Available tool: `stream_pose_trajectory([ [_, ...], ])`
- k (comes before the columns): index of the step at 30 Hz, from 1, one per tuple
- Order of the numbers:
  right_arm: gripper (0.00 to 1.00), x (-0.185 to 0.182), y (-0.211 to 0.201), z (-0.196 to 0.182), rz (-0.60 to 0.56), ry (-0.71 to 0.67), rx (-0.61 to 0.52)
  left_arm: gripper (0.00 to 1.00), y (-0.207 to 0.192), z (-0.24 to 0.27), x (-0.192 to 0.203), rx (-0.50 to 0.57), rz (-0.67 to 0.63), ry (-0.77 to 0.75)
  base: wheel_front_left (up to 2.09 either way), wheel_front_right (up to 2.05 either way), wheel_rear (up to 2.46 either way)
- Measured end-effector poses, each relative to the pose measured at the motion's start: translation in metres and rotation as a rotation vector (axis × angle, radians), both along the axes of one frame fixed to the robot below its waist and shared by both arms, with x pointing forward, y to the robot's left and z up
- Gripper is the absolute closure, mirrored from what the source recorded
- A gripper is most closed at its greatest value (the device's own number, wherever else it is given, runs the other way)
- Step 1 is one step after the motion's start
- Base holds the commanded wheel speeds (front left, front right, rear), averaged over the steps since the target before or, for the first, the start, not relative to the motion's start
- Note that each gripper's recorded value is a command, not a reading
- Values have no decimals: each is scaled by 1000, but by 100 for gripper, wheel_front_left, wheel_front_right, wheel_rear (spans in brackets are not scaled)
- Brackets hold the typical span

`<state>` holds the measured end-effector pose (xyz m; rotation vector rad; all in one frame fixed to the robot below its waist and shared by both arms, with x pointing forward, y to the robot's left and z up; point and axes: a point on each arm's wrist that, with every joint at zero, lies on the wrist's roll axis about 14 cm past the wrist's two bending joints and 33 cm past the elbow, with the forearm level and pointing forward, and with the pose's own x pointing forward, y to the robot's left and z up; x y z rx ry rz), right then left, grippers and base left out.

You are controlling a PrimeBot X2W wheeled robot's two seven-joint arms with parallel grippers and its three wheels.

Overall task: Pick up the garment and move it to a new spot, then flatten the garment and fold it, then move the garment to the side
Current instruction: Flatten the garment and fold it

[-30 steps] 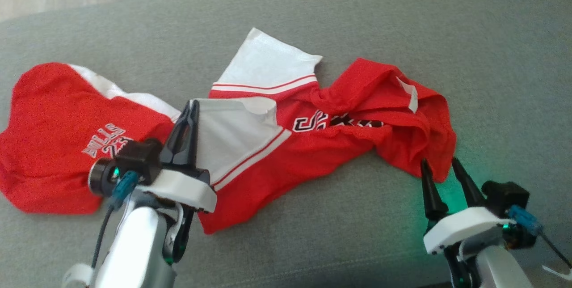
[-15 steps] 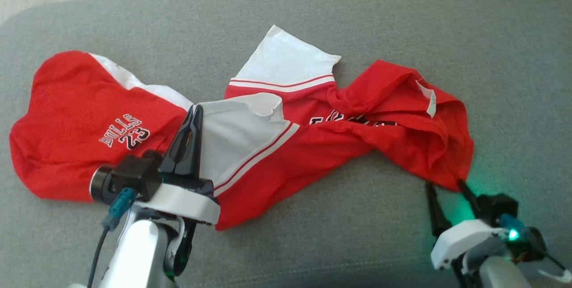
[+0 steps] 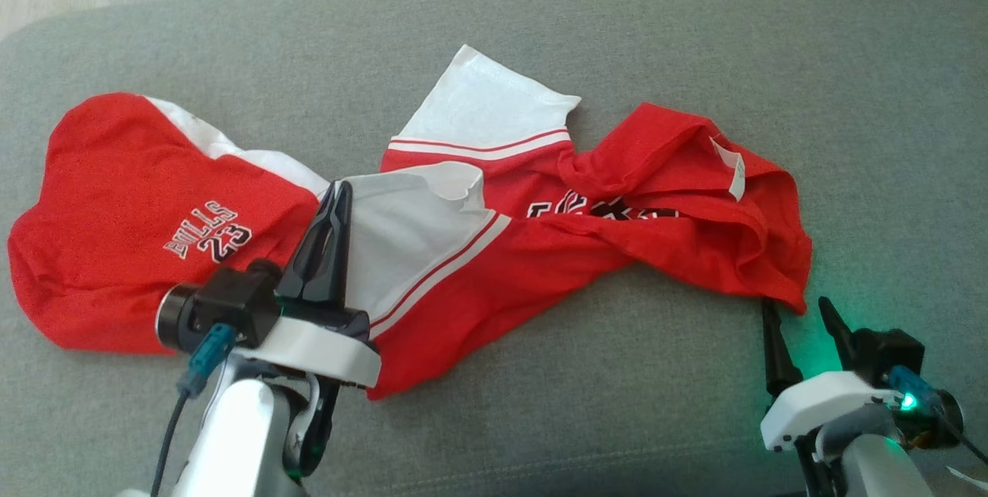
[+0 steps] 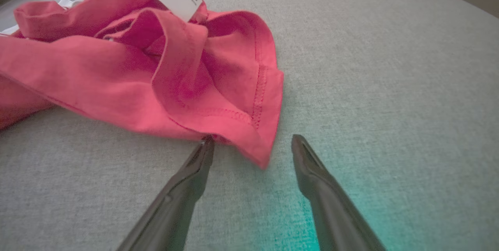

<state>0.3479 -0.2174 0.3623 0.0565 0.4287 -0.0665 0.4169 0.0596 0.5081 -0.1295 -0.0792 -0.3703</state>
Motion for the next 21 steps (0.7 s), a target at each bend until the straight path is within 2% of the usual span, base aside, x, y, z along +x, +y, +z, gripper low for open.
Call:
stream_pose_trajectory([
  [18,0,14,-2,11,26,-47,-57,100,4,-5,0,0,10,16,0,0,0],
  [19,57,14,-1,11,29,-47,-57,100,4,-5,0,0,10,15,0,0,0],
  [20,100,14,0,10,34,-45,-57,100,4,-5,0,0,11,15,0,0,0],
  [21,100,13,3,10,44,-43,-57,100,4,-5,0,1,10,15,0,0,0],
])
